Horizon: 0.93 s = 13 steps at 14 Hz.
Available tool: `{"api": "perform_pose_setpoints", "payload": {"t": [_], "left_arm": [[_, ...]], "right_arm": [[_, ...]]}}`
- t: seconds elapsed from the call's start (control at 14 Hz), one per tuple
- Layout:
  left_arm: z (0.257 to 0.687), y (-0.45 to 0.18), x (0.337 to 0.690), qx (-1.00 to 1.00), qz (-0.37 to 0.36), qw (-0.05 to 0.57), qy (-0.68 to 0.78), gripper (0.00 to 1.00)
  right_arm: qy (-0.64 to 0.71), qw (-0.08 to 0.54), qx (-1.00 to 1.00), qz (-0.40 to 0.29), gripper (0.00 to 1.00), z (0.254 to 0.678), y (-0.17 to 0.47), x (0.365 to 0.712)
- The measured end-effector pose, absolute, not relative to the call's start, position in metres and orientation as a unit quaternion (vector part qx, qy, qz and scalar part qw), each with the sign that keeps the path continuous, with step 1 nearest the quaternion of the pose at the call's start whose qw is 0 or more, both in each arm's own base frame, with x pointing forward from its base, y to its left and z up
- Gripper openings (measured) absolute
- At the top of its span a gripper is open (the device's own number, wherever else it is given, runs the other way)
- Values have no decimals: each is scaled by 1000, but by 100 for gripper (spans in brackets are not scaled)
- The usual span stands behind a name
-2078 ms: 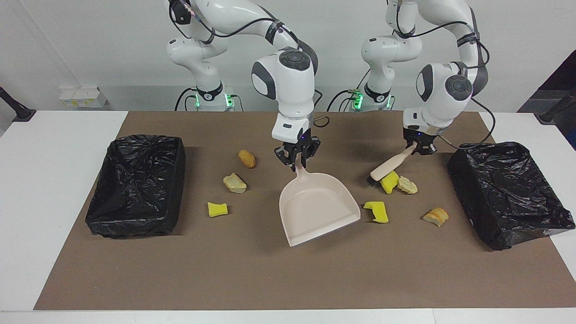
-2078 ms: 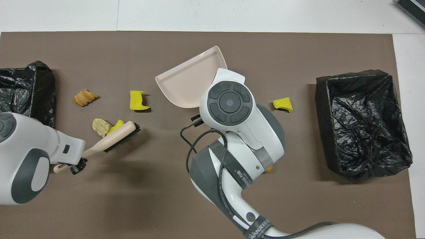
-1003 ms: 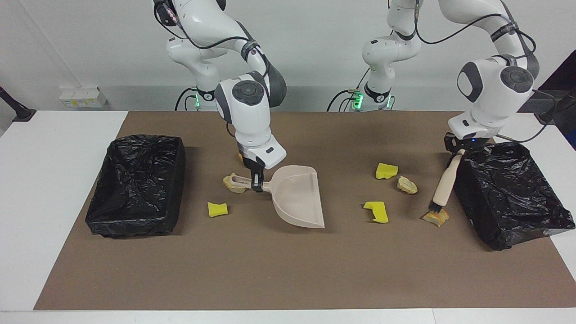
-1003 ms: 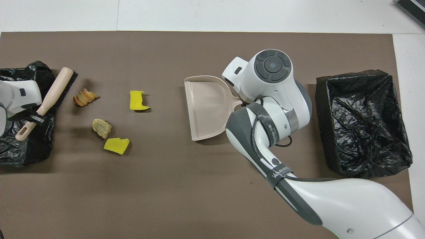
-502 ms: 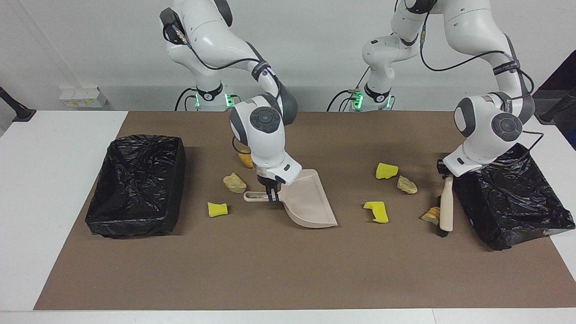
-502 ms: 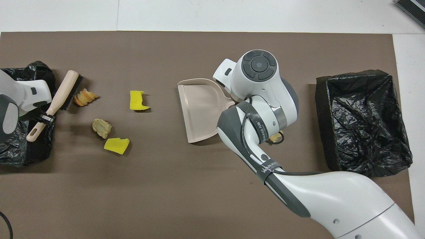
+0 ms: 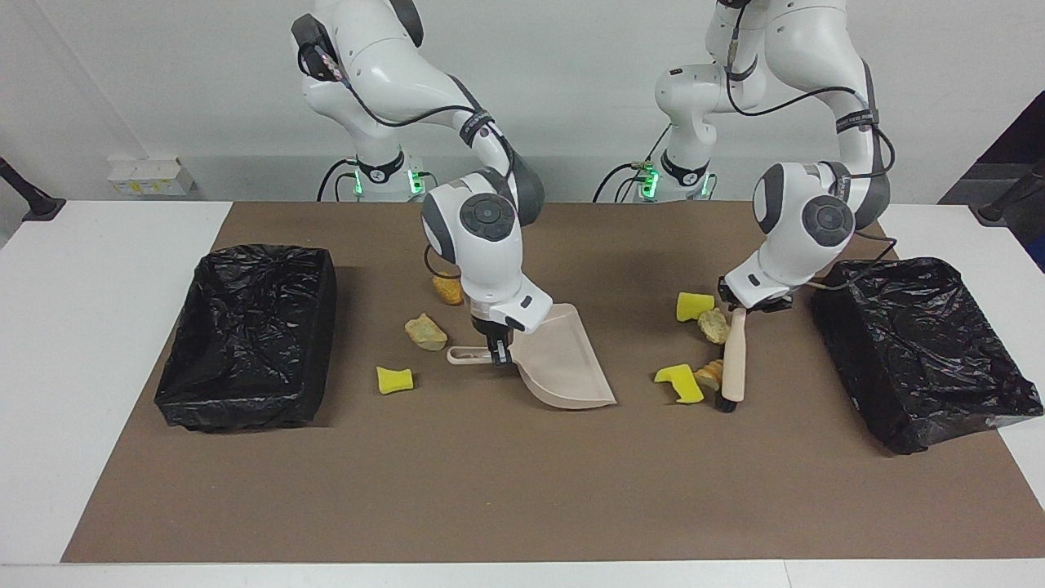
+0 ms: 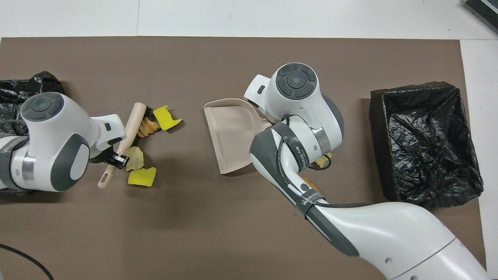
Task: Sweep and dump trash in bin
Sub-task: 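Sweep the crumbs and sponges into the dustpan with the left gripper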
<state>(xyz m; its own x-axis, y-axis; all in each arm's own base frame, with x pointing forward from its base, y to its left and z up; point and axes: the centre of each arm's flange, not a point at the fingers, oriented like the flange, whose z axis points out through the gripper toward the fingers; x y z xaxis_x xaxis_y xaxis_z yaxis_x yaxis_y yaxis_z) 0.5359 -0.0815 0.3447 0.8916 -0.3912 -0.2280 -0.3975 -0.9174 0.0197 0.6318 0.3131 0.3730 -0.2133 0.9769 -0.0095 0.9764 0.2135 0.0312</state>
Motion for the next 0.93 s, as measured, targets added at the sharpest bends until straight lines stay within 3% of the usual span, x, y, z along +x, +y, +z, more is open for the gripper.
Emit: {"api": "perform_pose_setpoints", "payload": {"t": [0.57,0.93], "left_arm": [[358,-154,508,-956,134,19,260,26],[393,-141,494,-985,142,50,83,26]], "right_arm": [[778,11,628,4,31,370,326,620],[777,11,629,3,31,370,323,620]]}}
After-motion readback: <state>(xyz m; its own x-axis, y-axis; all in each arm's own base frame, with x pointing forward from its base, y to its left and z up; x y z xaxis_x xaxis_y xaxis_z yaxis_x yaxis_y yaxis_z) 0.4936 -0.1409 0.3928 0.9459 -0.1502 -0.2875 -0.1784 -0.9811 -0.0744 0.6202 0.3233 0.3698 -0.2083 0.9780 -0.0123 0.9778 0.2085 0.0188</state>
